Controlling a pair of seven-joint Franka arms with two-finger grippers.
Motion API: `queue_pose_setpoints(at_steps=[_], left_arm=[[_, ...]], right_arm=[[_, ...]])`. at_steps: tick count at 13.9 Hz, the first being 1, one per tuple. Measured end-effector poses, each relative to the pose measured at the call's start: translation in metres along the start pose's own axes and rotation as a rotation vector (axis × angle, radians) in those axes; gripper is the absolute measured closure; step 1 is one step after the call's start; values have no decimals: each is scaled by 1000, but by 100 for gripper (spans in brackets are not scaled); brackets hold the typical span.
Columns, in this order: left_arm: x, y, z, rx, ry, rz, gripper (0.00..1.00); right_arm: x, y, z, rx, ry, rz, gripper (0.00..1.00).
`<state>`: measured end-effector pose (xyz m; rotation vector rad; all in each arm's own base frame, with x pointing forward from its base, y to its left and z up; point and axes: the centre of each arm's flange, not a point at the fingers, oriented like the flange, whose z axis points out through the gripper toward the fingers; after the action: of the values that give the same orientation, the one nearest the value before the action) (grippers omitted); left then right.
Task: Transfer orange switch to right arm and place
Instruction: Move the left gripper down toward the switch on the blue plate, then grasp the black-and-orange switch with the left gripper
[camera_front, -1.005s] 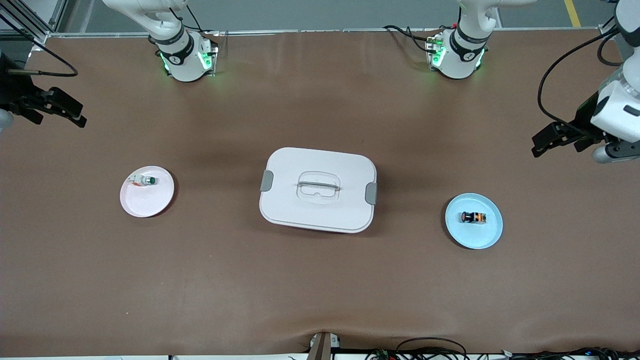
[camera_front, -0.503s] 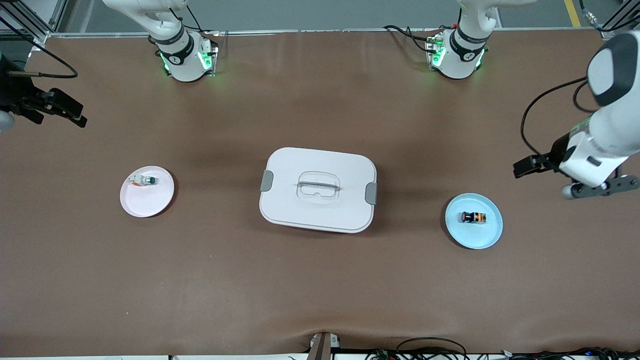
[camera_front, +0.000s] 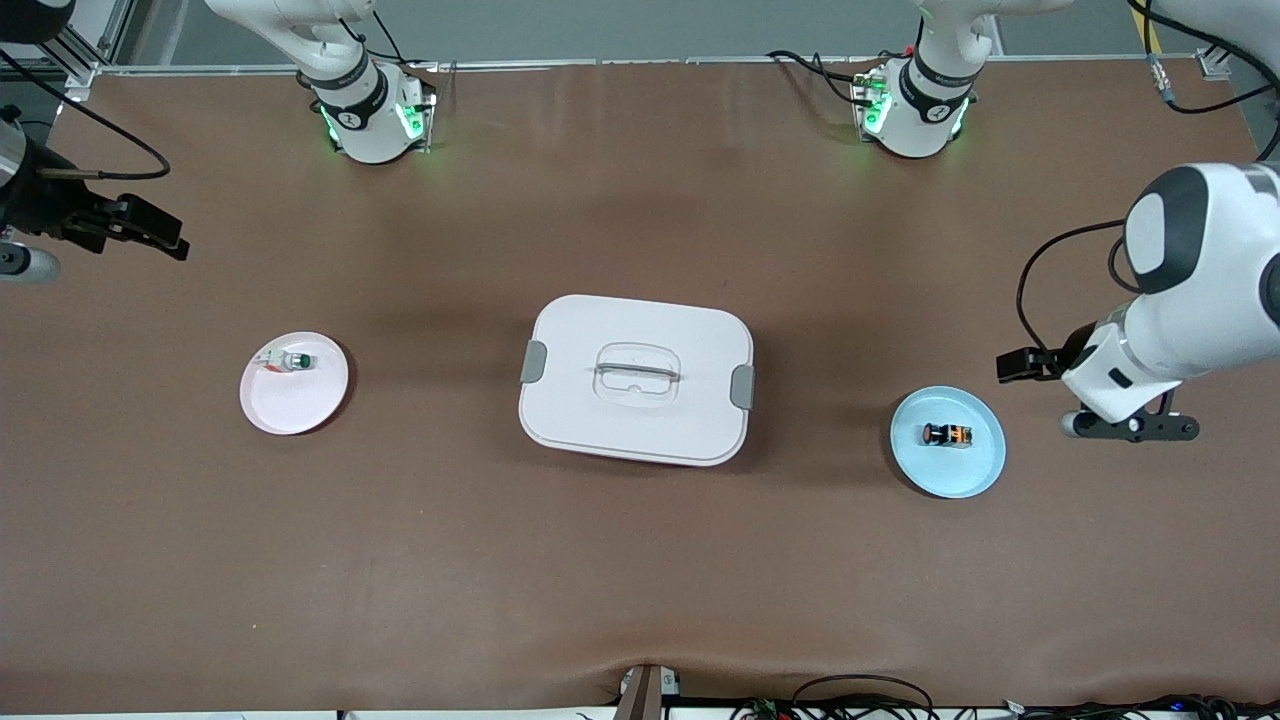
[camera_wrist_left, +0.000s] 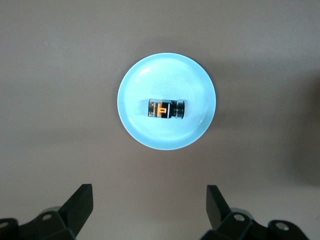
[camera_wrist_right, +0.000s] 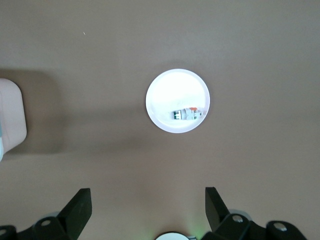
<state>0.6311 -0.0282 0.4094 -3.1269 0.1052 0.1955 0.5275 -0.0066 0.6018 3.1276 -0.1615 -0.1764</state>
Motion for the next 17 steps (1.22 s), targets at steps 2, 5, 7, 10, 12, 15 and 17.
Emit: queue_pose_setpoints(at_steps=[2, 5, 7, 10, 12, 15, 17], left_arm=[[6, 1, 29, -1, 5, 11, 0], [10, 3, 72, -1, 21, 34, 0], [11, 6, 98, -2, 29, 43, 0], [16, 10, 129, -2, 23, 51, 0], [20, 10, 146, 15, 22, 72, 0], [25, 10, 168, 39, 28, 94, 0], [28, 11, 180, 39, 36, 98, 0]], right_arm=[[5, 0, 8, -2, -20, 1, 0], [19, 1, 31, -17, -63, 2, 0], [33, 1, 49, -24, -97, 2, 0], [48, 2, 66, -27, -126, 5, 0], [57, 4, 87, -29, -170, 10, 0], [76, 17, 128, -29, -242, 32, 0], [80, 17, 134, -29, -252, 34, 0]])
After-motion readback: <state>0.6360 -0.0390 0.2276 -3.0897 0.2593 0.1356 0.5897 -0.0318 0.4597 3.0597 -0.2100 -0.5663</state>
